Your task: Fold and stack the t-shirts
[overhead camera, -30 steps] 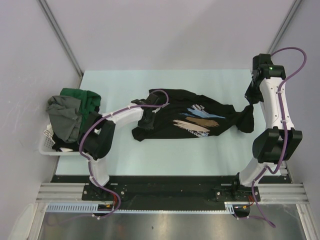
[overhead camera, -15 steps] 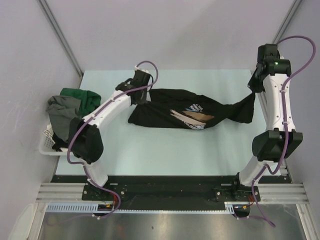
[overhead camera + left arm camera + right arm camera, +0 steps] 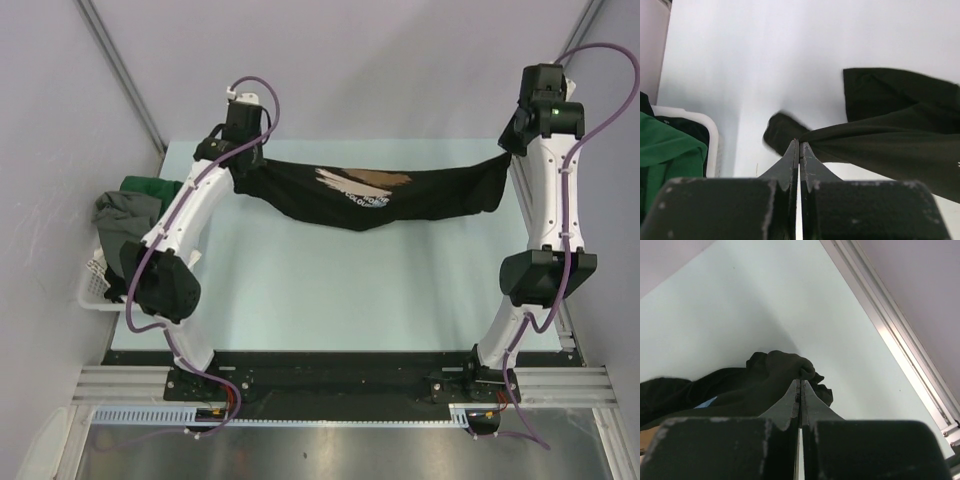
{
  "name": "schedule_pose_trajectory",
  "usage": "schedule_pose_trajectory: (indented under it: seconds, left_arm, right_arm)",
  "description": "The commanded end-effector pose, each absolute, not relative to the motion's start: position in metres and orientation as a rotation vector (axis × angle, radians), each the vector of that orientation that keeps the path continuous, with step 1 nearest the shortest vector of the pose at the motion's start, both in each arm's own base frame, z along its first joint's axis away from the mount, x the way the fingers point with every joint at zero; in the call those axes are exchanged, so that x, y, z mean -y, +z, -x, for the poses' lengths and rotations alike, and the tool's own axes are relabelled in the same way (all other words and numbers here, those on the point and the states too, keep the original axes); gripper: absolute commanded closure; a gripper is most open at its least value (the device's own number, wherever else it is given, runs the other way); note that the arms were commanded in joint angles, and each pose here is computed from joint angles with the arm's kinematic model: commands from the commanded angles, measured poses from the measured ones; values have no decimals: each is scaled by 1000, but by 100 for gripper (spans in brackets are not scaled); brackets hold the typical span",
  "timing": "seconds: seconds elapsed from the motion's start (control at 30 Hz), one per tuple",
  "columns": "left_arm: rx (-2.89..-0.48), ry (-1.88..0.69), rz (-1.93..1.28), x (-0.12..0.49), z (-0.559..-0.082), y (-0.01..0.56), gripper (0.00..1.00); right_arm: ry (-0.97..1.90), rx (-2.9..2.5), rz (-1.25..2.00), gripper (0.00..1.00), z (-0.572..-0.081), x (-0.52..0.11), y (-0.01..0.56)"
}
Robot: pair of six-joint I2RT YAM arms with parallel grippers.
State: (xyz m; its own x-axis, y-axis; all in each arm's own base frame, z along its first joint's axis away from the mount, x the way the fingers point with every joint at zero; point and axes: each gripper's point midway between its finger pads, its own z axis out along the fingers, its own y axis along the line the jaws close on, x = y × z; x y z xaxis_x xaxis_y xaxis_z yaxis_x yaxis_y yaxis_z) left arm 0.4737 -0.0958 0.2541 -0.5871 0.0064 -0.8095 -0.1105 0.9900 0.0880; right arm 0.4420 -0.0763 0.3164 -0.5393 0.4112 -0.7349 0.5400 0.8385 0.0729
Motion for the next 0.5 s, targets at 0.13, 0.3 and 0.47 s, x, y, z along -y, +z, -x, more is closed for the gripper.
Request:
schedule_pose_trajectory:
  seconds: [0.13,0.3,0.47]
  left_arm:
    - [-1943,83,116,85,-454,358,100]
    - [-1873,37,138,74,-416,396,100]
    - [-1815,-22,170,66,-380,421,100]
  right_arm:
    - [-138,-1984,-652,100,-439,68,393]
    - [-83,-1921,-641,100,-413,54,418]
    - [-28,-1882,-633,100,-381,38,432]
